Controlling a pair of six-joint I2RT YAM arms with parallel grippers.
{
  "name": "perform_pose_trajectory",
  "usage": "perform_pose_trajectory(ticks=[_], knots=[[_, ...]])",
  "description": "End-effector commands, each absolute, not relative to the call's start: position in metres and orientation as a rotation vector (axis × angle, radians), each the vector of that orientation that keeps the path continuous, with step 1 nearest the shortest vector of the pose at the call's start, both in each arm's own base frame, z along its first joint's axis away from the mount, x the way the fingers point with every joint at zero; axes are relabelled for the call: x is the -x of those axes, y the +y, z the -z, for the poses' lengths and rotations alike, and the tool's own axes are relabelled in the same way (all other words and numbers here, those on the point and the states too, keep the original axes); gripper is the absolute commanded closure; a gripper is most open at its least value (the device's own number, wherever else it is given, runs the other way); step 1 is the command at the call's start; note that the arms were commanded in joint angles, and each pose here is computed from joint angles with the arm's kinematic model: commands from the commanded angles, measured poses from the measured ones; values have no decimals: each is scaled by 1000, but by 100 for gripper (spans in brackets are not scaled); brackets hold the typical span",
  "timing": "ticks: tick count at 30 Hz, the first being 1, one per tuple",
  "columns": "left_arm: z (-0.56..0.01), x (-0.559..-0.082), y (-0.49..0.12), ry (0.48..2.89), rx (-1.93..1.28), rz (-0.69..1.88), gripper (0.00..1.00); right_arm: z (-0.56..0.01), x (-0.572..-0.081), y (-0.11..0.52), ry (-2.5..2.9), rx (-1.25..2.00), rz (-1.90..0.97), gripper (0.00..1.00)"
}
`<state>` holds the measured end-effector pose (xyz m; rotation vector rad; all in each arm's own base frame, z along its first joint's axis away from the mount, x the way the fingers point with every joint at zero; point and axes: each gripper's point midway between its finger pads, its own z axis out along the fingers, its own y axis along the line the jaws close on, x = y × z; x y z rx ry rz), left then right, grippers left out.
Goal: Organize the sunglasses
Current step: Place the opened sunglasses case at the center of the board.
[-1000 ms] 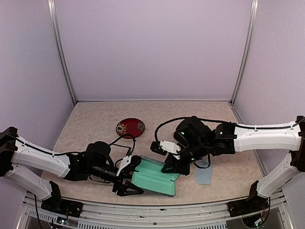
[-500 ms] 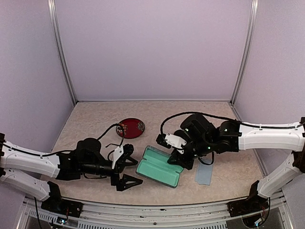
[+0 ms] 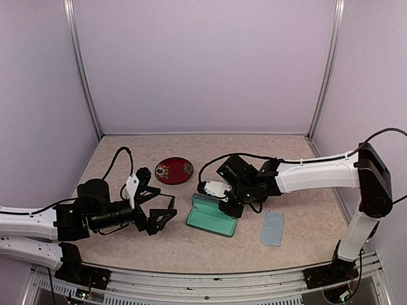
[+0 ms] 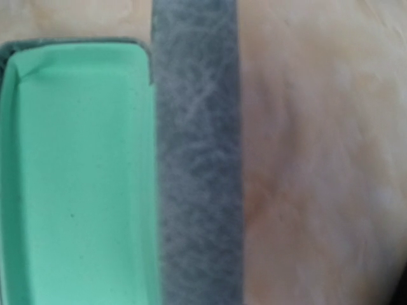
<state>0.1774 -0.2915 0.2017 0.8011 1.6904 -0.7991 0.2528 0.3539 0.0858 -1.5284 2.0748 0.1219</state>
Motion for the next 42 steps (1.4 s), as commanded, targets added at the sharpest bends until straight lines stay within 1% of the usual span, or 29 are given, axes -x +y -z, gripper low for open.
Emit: perform_pose_trajectory(ticks=[1,5,6,9,12,15,20,24,29,32,37,40,42], knots=[[-191,-188,-276,1745,-726,722,1,-97,-266,380,1951,1572,-152,100],[-189,-189,-273,1754,-714,716,1,-88,-268,381,1945,1611,-135,100],[-188,-189,-273,1755,-712,714,1,-88,-268,382,1941,1614,-134,98],[-186,-190,-272,1761,-703,708,1,-87,-269,382,1936,1618,-131,85],[-183,-191,-272,1770,-701,703,1,-91,-269,381,1929,1607,-136,67],[-181,-192,-272,1778,-701,695,1,-100,-270,380,1926,1574,-146,52],[-181,-201,-269,1795,-659,659,1,-123,-275,372,1951,1443,-183,32],[-176,-218,-257,1848,-549,571,1,-136,-276,342,2074,1248,-164,25],[-172,-234,-247,1894,-454,494,1,-135,-258,285,2288,940,-153,25],[-173,-241,-240,1900,-391,449,1,-119,-237,255,2437,798,-147,27],[-176,-245,-238,1901,-347,443,1,-80,-192,216,2694,601,-170,38],[-176,-245,-241,1902,-345,459,1,-66,-170,206,2777,543,-220,47],[-175,-245,-243,1905,-350,467,1,-61,-161,203,2803,518,-239,52]])
